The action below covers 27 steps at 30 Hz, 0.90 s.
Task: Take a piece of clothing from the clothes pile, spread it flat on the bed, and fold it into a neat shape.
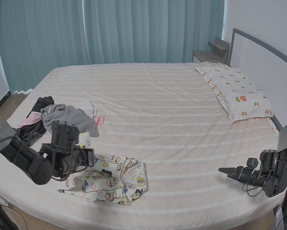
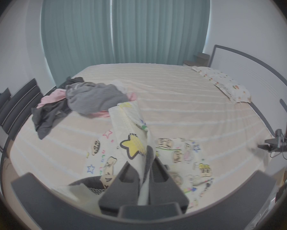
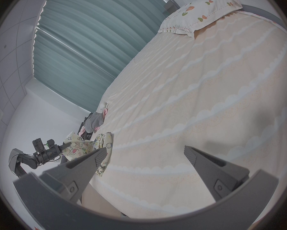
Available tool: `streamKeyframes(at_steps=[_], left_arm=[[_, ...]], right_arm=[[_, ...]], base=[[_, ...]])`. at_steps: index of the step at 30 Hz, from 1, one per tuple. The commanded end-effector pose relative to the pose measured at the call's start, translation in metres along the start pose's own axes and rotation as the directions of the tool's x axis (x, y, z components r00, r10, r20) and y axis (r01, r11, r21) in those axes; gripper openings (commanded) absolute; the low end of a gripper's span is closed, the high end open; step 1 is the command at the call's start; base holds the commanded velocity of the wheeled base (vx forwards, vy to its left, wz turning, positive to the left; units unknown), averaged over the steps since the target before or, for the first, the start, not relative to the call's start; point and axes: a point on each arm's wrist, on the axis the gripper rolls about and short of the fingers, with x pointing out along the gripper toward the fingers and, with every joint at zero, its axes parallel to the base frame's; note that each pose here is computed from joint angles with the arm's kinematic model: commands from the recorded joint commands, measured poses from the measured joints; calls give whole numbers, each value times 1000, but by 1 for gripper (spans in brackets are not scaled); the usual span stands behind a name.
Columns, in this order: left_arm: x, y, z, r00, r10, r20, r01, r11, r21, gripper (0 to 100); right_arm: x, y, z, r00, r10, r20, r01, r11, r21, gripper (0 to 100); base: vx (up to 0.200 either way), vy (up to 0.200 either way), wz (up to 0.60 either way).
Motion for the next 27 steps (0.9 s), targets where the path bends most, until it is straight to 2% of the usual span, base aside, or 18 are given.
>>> streamKeyframes(at_steps=[1, 7, 18, 19, 27], left_arm=[[22, -50, -20, 997, -64, -49, 66, 996, 55, 0], [28, -76, -29, 992, -112, -59, 116, 991, 70, 0], [39, -93, -31, 991, -128, -41, 130, 991, 34, 0], [42, -96, -29, 991, -129, -25, 129, 991, 26, 100], [40, -102, -26, 991, -132, 1, 132, 990, -42, 100]], right_arm=[[0, 0, 1, 1000, 6, 12, -6, 1000, -9, 100], [2, -1, 2, 1000, 7, 11, -6, 1000, -11, 100], [3, -2, 1, 1000, 5, 8, -5, 1000, -11, 100], [2, -2, 1, 1000, 4, 7, -4, 1000, -10, 100], [3, -2, 0, 1000, 3, 5, -3, 1000, -10, 100]], base=[[0, 0, 0], [0, 0, 0], [0, 0, 0], [0, 0, 0], [0, 0, 0]])
